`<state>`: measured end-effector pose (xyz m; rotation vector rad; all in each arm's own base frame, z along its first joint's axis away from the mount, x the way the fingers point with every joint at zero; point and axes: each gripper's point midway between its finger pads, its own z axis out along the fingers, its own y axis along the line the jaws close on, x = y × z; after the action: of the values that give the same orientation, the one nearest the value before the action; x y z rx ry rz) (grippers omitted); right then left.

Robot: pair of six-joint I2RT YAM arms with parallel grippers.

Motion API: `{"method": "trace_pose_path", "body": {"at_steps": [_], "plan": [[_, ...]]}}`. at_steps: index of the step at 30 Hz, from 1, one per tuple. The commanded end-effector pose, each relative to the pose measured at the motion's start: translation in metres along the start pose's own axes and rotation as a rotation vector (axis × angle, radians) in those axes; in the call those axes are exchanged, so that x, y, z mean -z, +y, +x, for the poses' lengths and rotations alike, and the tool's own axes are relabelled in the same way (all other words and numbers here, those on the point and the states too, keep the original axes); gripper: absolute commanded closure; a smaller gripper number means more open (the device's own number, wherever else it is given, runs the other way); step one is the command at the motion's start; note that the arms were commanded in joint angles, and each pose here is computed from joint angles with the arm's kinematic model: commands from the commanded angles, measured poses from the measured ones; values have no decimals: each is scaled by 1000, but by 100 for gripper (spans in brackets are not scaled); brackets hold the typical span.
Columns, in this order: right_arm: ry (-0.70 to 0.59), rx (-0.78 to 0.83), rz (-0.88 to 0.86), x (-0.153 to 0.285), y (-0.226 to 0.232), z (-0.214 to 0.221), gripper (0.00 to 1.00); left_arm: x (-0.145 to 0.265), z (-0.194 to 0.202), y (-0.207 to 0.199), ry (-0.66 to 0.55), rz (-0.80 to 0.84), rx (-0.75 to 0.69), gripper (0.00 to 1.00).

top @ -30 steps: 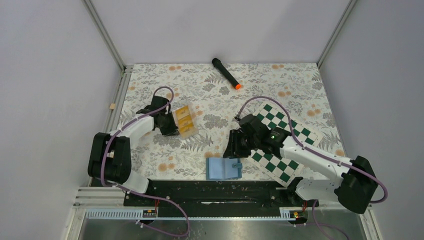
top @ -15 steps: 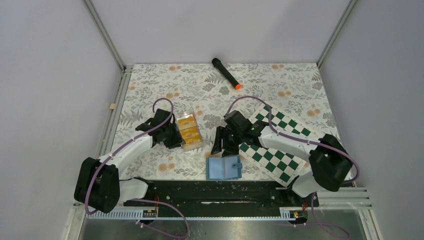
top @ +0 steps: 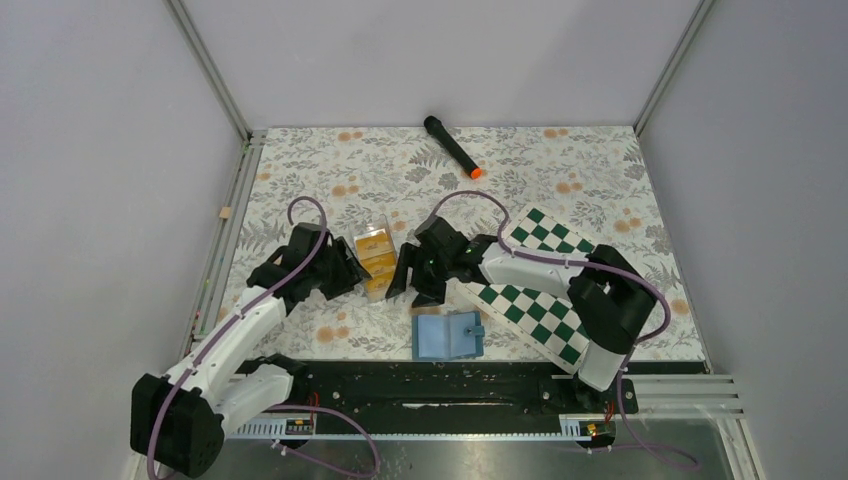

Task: Put the credit cards into the card holder
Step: Move the storage box to the center of the board.

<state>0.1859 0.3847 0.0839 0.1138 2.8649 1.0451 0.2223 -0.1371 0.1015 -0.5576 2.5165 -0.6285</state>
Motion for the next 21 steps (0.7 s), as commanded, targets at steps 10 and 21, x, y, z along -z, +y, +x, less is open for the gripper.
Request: {"method": "trace_pose_path", "body": {"at_steps": [10, 21], "plan": [[-113, -171, 122, -35, -7, -40, 28, 35, -5, -10, -48, 53, -75, 47], [-93, -137, -16, -29, 12, -48, 20, 28, 9, 0, -3, 45, -80, 47]]}}
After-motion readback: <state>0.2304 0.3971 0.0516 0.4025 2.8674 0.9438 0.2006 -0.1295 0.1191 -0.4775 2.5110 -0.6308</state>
